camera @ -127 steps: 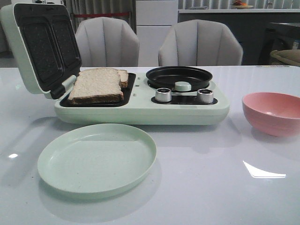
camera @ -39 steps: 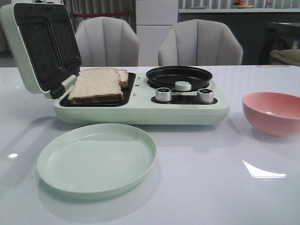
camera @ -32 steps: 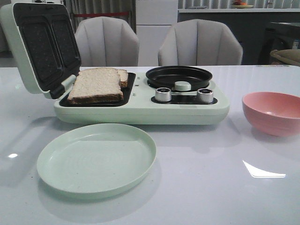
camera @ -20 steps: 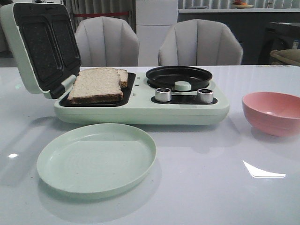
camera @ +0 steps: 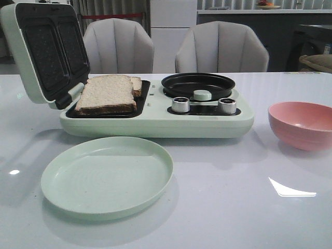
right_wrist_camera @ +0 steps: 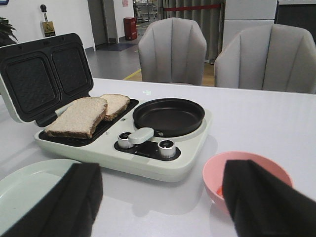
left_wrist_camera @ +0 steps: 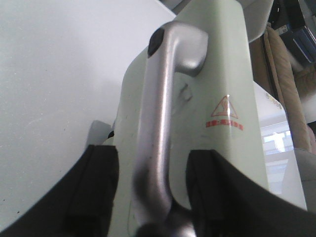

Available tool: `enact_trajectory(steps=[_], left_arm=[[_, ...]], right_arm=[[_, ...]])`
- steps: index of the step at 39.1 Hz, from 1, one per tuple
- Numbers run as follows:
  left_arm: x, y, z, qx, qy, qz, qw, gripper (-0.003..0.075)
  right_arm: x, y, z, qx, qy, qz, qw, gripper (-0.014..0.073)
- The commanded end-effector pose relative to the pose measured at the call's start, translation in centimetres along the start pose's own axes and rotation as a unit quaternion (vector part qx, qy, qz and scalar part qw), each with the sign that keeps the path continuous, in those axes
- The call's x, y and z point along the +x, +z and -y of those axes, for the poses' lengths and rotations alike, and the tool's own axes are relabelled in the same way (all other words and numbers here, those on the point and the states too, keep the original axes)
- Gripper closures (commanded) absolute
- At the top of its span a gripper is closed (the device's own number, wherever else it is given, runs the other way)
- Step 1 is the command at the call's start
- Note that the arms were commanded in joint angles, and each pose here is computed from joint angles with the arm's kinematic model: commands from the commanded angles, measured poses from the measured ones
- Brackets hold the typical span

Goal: Make breakfast with bread and shrimp
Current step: 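Grasp the lid handle with the left gripper and lower the lid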

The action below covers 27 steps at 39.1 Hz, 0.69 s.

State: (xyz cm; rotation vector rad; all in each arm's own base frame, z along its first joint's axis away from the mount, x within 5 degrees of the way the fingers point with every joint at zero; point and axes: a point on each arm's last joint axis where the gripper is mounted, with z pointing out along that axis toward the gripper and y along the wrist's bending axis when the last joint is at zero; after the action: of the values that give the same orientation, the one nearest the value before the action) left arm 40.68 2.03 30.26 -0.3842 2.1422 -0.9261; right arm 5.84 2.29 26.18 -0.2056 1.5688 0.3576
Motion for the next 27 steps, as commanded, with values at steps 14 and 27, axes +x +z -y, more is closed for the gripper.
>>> enact_trajectory(steps=[14, 27], left_arm=[[1.3, 0.4, 5.8, 0.069, 0.046, -0.005, 0.997, 0.0606], [6.0, 3.5, 10.8, 0.098, 0.132, -0.056, 0.985, 0.0606]], right_arm=[[-1.6, -0.1, 0.0, 0.006, -0.002, 0.05, 0.999, -0.0005], [-1.6, -0.1, 0.0, 0.006, -0.002, 0.05, 0.999, -0.0005]])
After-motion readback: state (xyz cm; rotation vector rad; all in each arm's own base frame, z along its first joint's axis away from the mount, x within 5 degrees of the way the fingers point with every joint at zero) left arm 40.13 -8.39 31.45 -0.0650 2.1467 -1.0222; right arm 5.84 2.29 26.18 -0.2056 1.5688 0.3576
